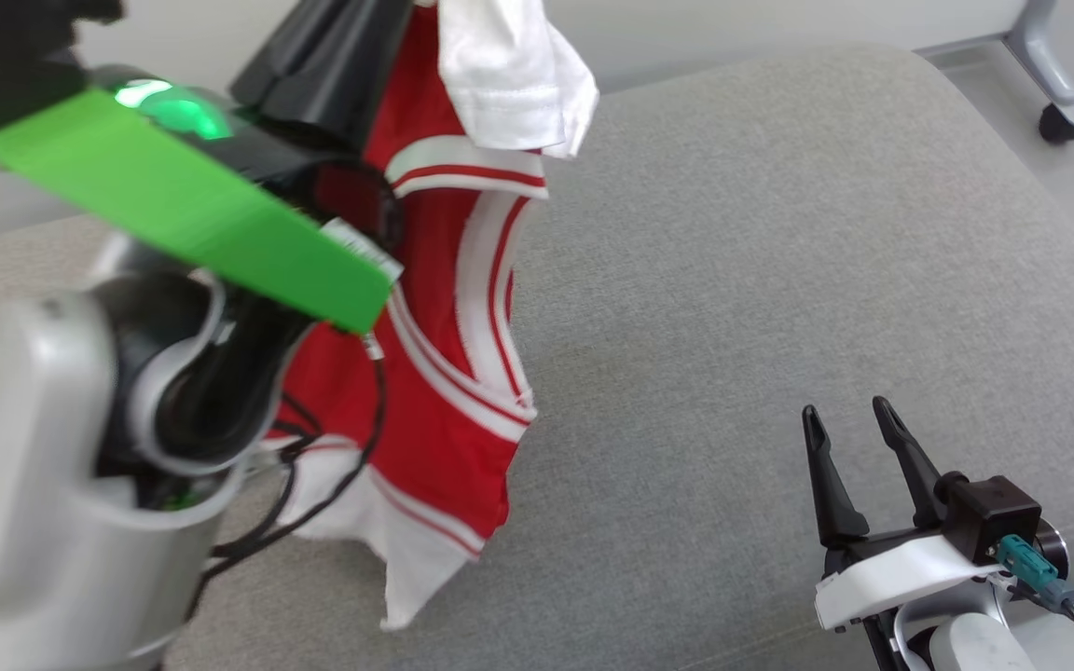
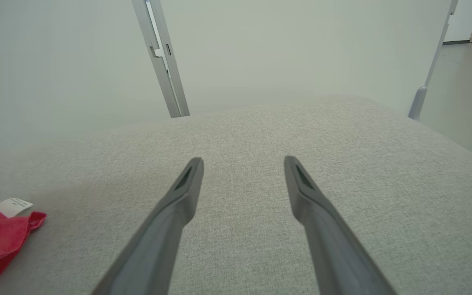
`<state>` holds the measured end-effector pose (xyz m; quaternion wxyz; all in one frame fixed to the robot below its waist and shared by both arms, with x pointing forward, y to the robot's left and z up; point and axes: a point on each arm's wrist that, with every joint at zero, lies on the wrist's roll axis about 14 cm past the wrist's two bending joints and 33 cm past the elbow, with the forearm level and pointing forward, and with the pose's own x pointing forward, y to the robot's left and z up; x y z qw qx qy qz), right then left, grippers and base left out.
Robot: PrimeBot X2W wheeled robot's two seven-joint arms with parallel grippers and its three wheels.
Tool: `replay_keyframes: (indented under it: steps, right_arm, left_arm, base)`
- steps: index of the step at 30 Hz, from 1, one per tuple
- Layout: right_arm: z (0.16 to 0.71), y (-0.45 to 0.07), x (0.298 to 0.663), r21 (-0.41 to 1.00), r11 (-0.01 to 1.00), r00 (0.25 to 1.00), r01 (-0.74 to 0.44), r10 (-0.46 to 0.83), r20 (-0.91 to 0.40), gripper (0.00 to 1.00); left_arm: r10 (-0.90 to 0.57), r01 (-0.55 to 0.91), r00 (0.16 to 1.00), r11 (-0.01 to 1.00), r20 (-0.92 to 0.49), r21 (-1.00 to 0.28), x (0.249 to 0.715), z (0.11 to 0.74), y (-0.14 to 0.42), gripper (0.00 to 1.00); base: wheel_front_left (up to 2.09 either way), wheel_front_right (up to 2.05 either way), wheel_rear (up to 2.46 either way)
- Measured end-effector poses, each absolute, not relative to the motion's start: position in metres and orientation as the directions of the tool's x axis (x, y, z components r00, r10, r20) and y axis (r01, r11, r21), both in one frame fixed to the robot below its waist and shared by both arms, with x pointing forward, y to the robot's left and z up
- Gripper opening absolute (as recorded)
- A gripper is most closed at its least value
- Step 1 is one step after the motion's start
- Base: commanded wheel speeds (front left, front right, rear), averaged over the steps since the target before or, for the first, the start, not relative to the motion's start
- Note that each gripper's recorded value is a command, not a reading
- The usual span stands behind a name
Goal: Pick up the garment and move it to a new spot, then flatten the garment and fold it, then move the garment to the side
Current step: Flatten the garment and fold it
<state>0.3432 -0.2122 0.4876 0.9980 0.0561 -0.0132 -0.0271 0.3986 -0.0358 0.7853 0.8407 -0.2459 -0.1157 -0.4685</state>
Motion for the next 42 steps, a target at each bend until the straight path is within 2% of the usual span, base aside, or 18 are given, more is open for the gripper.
replay_keyframes:
  steps: [6, 11, 12, 13, 14, 18, 21, 28, 32, 38, 42]
  right_arm:
    - [0.484, -0.226, 0.343, 0.142, 0.985, 0.995, 0.101, -0.103, 0.01, 1.0]
    - [0.481, -0.234, 0.346, 0.188, 0.973, 0.991, 0.135, -0.137, -0.002, 1.0]
    - [0.48, -0.235, 0.347, 0.197, 0.97, 0.99, 0.14, -0.141, -0.006, 1.0]
    - [0.478, -0.237, 0.347, 0.21, 0.966, 0.989, 0.149, -0.149, -0.012, 1.0]
    - [0.476, -0.238, 0.346, 0.22, 0.963, 0.988, 0.157, -0.156, -0.019, 1.0]
    - [0.469, -0.249, 0.34, 0.247, 0.947, 0.979, 0.205, -0.2, -0.048, 1.0]
    - [0.463, -0.262, 0.331, 0.24, 0.936, 0.967, 0.256, -0.246, -0.072, 1.0]
    - [0.455, -0.284, 0.31, 0.178, 0.925, 0.941, 0.335, -0.32, -0.108, 1.0]
    - [0.458, -0.283, 0.314, 0.14, 0.938, 0.947, 0.317, -0.306, -0.097, 1.0]
    - [0.466, -0.273, 0.33, 0.092, 0.962, 0.965, 0.258, -0.253, -0.064, 1.0]
    - [0.466, -0.257, 0.345, 0.074, 0.978, 0.98, 0.195, -0.191, -0.056, 1.0]
  left_arm:
    - [-0.811, 0.801, 0.521, 0.358, 0.265, -0.481, 0.419, 0.724, -0.101, 0.0]
    - [-0.828, 0.748, 0.538, 0.383, 0.158, -0.542, 0.455, 0.686, -0.141, 0.0]
    - [-0.831, 0.735, 0.54, 0.391, 0.13, -0.554, 0.461, 0.677, -0.147, 0.13]
    - [-0.833, 0.719, 0.545, 0.406, 0.096, -0.563, 0.469, 0.665, -0.153, 0.49]
    - [-0.833, 0.71, 0.549, 0.421, 0.069, -0.564, 0.476, 0.654, -0.158, 1.0]
    - [-0.84, 0.693, 0.542, 0.469, -0.033, -0.548, 0.493, 0.61, -0.177, 1.0]
    - [-0.834, 0.694, 0.549, 0.493, -0.057, -0.526, 0.504, 0.587, -0.18, 1.0]
    - [-0.822, 0.734, 0.569, 0.523, -0.029, -0.433, 0.503, 0.552, -0.162, 1.0]
    - [-0.816, 0.747, 0.576, 0.548, -0.047, -0.376, 0.476, 0.524, -0.142, 1.0]
    - [-0.788, 0.706, 0.593, 0.607, -0.163, -0.366, 0.424, 0.476, -0.108, 1.0]
    - [-0.752, 0.681, 0.62, 0.658, -0.226, -0.322, 0.41, 0.455, -0.082, 1.0]
  base:
    - [0.0, 0.0, 0.0]
    - [0.0, 0.0, 0.0]
    - [0.0, 0.0, 0.0]
    - [0.0, 0.0, 0.0]
    - [0.0, 0.0, 0.0]
    - [0.0, 0.0, 0.0]
    - [0.0, 0.0, 0.0]
    - [0.0, 0.0, 0.0]
    - [0.0, 0.0, 0.0]
    - [0.0, 0.0, 0.0]
    - [0.0, 0.0, 0.0]
